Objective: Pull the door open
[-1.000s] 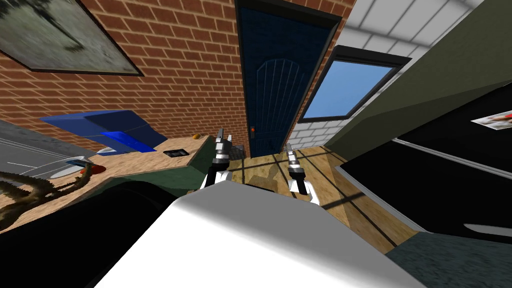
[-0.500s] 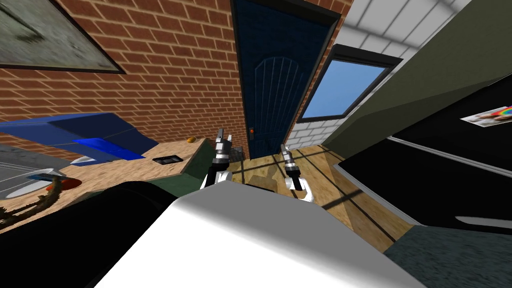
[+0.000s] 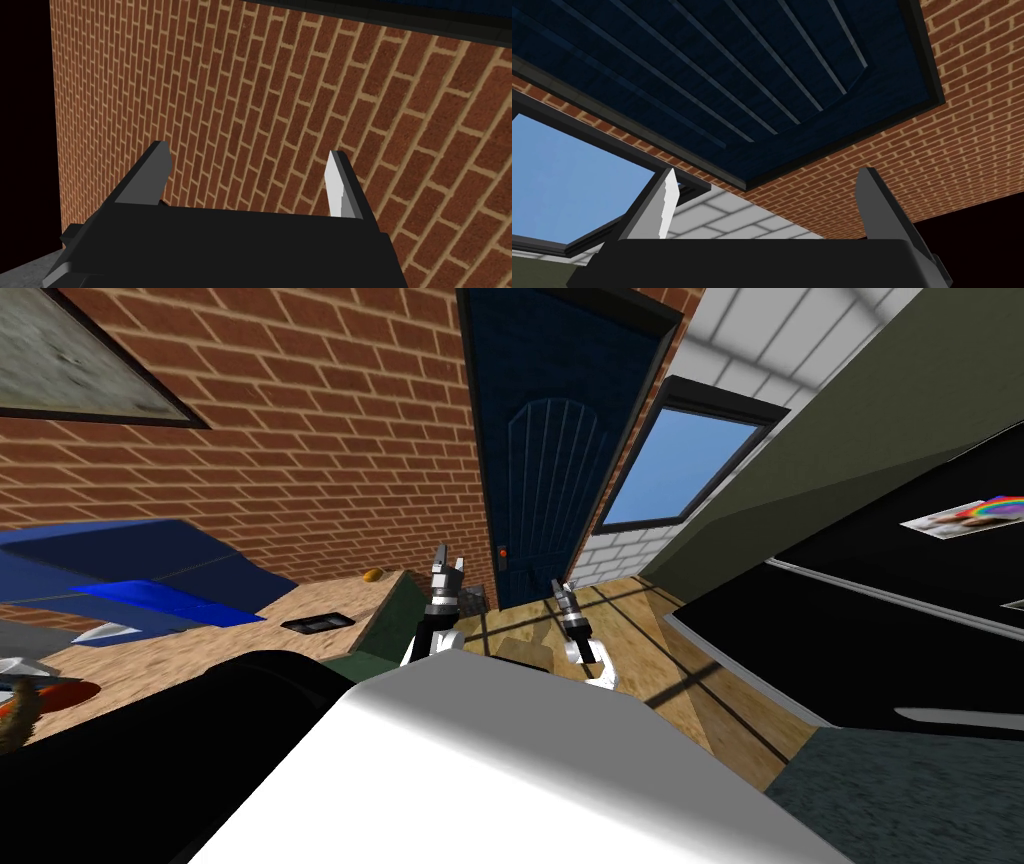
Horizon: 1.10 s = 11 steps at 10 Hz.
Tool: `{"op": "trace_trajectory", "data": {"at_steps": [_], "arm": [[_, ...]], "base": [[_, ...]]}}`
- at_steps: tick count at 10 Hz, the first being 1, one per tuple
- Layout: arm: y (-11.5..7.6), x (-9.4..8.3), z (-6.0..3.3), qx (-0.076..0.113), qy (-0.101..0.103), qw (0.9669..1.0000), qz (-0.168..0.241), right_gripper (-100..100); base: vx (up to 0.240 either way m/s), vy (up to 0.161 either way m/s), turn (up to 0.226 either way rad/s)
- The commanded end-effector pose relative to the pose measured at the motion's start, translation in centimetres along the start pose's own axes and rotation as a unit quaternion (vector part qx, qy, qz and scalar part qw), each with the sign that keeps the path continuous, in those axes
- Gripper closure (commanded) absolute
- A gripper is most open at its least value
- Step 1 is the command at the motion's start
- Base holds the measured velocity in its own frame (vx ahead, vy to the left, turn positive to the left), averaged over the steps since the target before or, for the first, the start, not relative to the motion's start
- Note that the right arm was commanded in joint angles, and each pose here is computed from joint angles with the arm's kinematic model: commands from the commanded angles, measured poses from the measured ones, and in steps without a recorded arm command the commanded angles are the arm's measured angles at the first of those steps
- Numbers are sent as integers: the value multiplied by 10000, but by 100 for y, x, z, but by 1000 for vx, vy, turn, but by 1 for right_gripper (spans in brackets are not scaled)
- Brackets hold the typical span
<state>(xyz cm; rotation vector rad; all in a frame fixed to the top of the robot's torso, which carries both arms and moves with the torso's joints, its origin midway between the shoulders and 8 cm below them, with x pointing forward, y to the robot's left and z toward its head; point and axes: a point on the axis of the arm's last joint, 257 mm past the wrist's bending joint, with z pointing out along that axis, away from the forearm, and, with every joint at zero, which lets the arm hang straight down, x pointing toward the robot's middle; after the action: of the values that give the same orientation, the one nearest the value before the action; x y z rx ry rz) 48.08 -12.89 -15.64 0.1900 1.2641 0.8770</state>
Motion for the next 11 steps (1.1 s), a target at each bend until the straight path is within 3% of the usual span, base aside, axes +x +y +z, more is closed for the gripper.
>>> {"op": "trace_trajectory", "data": {"at_steps": [1, 6, 7, 11], "arm": [[-7, 120, 24, -16, 136, 9998, -176, -100], [-20, 499, 106, -108, 541, 9961, -687, -100], [-20, 648, 132, -159, 700, 9935, -889, -100], [-9, 932, 174, -276, 996, 9865, -1270, -100]], "base": [[78, 104, -77], [83, 96, -81], [85, 109, -131], [76, 110, -82]]}}
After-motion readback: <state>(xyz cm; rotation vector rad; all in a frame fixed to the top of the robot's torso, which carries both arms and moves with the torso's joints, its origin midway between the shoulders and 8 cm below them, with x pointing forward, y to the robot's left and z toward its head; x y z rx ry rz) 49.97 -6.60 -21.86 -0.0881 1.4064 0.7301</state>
